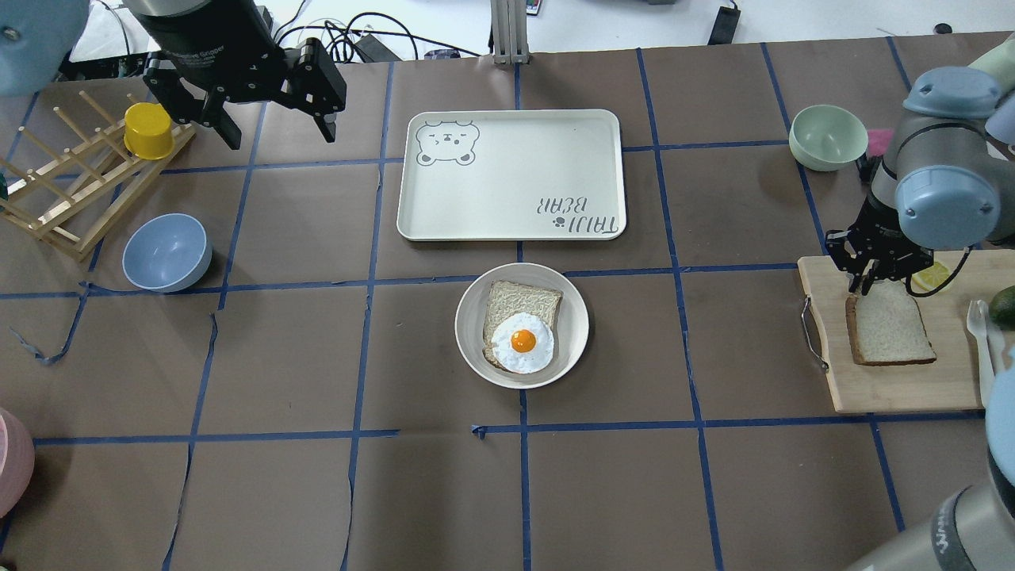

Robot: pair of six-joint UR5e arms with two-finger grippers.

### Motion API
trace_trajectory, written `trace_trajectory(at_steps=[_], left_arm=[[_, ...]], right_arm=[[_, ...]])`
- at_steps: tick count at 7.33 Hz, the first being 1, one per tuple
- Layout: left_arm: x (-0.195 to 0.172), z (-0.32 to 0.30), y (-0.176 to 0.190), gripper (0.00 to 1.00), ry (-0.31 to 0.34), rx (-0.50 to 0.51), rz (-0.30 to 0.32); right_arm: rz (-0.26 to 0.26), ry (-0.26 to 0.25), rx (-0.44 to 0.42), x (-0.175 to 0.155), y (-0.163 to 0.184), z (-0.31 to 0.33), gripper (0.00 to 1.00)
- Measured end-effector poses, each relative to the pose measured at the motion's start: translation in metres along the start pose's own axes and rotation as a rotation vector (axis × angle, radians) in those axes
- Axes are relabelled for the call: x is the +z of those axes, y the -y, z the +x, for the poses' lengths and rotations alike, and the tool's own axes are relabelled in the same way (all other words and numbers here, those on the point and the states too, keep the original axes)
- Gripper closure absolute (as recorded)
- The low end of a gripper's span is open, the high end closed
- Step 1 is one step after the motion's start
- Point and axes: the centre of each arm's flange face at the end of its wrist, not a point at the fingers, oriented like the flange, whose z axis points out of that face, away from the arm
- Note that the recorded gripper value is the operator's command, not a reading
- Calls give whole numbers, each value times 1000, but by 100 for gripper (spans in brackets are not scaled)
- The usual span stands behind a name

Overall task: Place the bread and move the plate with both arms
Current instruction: 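Lower the right gripper and pinch the bread slice's crust edge, then lift the bread slice with the right gripper off the board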

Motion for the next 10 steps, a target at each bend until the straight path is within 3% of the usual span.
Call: trace_trajectory(at_steps=[5,8,10], left_arm=[[0,0,0,0,0,0,1],[0,0,0,0,0,0,0],[0,0,0,0,0,0,0]], right_arm=[[-40,48,-39,-98,-13,-15,100],[-1,49,-29,-148,-35,-77,100],[10,81,21,-162,-72,-145,100]])
